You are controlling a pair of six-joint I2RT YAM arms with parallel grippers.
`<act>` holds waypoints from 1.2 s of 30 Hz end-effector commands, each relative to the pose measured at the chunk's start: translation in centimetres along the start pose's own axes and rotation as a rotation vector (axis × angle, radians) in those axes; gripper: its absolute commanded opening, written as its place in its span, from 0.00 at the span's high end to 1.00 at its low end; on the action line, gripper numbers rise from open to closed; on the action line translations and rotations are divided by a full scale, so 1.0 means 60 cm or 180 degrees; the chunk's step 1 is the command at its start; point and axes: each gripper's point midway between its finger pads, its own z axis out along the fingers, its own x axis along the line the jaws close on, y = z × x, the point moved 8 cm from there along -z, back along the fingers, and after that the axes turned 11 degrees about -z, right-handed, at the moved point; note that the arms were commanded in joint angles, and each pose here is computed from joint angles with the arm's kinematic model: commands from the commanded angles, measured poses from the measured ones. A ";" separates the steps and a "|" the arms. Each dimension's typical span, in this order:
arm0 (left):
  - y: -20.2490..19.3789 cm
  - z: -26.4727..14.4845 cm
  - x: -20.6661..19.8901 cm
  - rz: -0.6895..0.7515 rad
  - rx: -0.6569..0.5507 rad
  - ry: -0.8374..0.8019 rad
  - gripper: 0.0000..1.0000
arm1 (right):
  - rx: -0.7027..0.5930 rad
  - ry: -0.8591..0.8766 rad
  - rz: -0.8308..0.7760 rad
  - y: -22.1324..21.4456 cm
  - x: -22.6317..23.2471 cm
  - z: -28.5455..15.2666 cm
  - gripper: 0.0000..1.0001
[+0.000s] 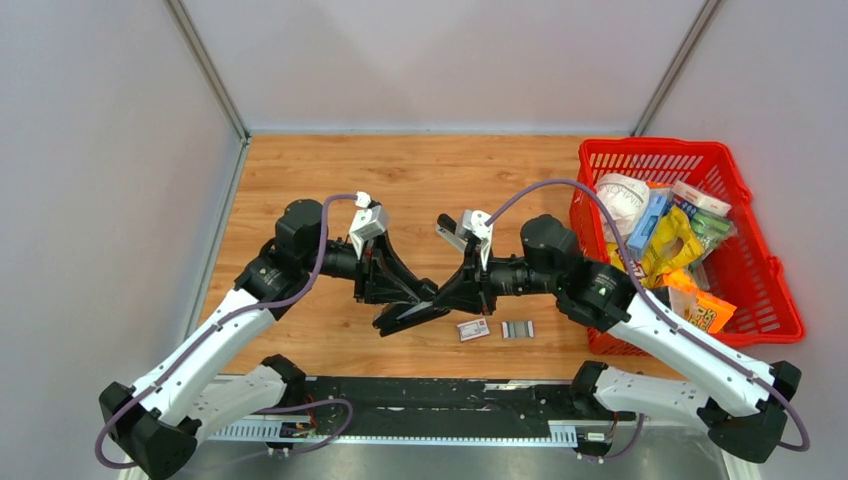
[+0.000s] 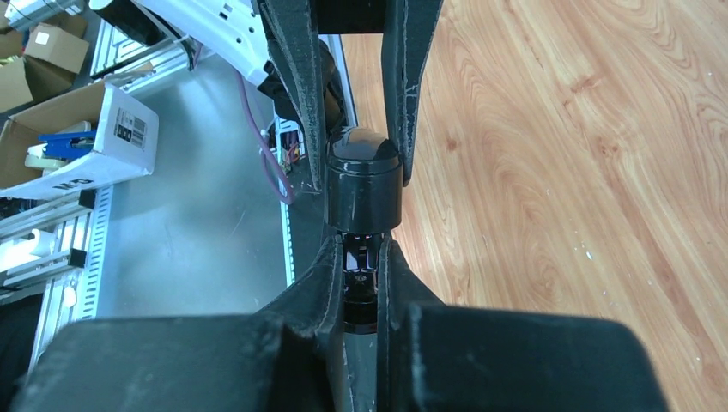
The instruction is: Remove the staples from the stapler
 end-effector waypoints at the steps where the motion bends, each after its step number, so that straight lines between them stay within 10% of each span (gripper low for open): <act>1: 0.062 -0.023 -0.032 0.0529 -0.0549 0.0234 1.00 | 0.0495 0.0166 0.0443 -0.068 0.029 -0.023 1.00; 27: 0.044 -0.020 0.026 0.0388 -0.0557 0.0812 1.00 | 0.0589 -0.0344 0.0607 -0.059 -0.013 0.013 0.99; 36: 0.019 -0.022 0.061 0.0275 -0.0460 0.1148 1.00 | 0.0639 -0.0678 0.0608 -0.046 -0.038 0.026 0.72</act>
